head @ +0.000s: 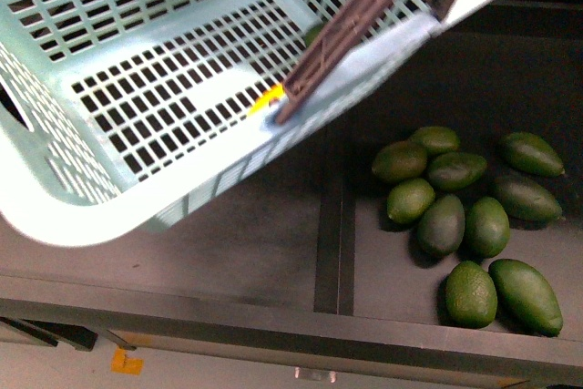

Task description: Pick mango and avocado into basket

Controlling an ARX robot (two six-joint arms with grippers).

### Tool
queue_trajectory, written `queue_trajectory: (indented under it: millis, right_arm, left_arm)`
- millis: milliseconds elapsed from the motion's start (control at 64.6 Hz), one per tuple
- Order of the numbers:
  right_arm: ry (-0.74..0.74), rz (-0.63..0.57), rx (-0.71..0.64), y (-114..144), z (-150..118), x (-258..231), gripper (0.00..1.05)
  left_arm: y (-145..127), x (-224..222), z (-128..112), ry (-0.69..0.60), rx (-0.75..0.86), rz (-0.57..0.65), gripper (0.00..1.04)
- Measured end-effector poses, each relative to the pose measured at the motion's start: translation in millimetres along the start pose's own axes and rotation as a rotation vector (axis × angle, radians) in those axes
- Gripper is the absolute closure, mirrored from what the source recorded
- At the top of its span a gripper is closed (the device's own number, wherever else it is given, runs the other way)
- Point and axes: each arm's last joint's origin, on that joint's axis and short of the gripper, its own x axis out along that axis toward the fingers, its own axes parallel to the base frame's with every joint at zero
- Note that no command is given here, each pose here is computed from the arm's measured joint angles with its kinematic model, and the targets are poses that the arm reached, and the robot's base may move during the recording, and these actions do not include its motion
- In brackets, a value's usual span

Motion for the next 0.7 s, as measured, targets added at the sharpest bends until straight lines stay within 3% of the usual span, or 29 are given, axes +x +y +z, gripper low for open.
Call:
queue_trajectory:
  millis: [217, 480, 696]
  right_arm:
    - [0.0, 0.0, 0.0, 0, 0, 0, 0.09]
    - [0.0, -0.001, 0.0, 0, 0, 0, 0.09]
    - [0.0, -0.001, 0.0, 0, 0, 0, 0.09]
  left_arm:
    - [8, 31, 36, -0.053, -0.117, 0.014, 0.92]
    - [51, 95, 68, -0.087, -0.295, 0.138, 0.92]
    - [78, 149, 118, -0.181, -0.402, 0.184, 0.92]
